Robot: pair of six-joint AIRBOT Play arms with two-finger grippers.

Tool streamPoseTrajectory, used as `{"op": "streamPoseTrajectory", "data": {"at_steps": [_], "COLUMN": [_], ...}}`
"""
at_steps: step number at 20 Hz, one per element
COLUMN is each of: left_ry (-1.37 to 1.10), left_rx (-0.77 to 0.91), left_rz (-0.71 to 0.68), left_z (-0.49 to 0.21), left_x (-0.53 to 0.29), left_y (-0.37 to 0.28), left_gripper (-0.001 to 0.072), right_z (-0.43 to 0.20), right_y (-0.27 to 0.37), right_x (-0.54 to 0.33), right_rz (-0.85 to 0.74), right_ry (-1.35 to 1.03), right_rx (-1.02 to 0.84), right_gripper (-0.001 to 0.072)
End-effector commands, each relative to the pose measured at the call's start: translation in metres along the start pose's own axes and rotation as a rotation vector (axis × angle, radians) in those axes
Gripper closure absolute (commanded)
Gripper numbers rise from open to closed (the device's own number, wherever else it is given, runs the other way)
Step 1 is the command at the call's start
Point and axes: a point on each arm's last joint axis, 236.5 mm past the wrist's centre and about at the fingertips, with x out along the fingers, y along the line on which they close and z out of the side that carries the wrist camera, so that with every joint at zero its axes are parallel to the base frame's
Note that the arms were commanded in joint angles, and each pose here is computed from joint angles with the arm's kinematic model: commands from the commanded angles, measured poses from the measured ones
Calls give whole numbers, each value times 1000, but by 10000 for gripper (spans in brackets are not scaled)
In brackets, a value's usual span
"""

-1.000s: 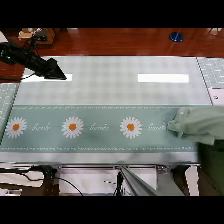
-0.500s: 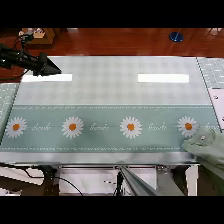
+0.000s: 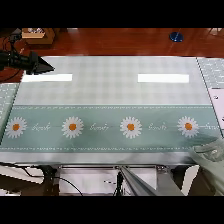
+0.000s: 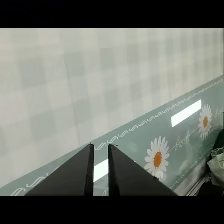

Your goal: Fold the shirts.

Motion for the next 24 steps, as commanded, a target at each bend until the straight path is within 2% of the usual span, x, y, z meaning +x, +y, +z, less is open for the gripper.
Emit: {"op": "streamPoseTrajectory", "data": {"at_steps": [1, 2, 4, 5, 7, 10, 12, 13, 15, 17, 20, 21, 22, 23, 24], "left_ry": [-3, -4, 3, 17, 47, 36, 33, 41, 80, 163, 326, 359, 382, 395, 406], "left_rx": [13, 19, 19, 20, 30, 65, 108, 134, 155, 198, 249, 268, 288, 310, 334], "left_rz": [0, 1, -2, -19, -70, -93, -84, -67, 41, 223, 528, 587, 618, 621, 613], "left_z": [1, 1, -1, -4, -9, -4, -1, 0, -4, -19, -52, -59, -65, -70, -74], "left_x": [-1, -1, -1, 1, 6, 18, 27, 33, 48, 64, 74, 76, 81, 88, 96], "left_y": [1, 1, 0, -5, -22, -42, -57, -64, -64, -49, -22, -21, -26, -33, -41], "left_gripper": [566, 566, 566, 565, 564, 564, 564, 569, 590, 595, 595, 593, 562, 444, 249], "right_z": [-10, -4, 19, 41, 117, 214, 214, 190, 111, 29, -62, -80, -93, -100, -105], "right_y": [9, 7, 10, 30, 105, 179, 240, 273, 338, 384, 418, 422, 424, 425, 425], "right_x": [39, 44, 46, 41, -19, -194, -316, -360, -408, -411, -399, -395, -391, -387, -387], "right_rz": [-36, -41, -6, 99, 533, 1179, 1483, 1551, 1513, 1334, 1122, 1082, 1051, 1026, 1020], "right_ry": [21, -5, -99, -162, -360, -546, -548, -523, -470, -469, -540, -549, -553, -551, -546], "right_rx": [15, 14, 108, 166, 218, 252, -22, -218, -661, -1015, -1327, -1385, -1427, -1441, -1439], "right_gripper": [369, 255, 249, 250, 250, 273, 273, 273, 273, 273, 231, 231, 231, 231, 231]}}
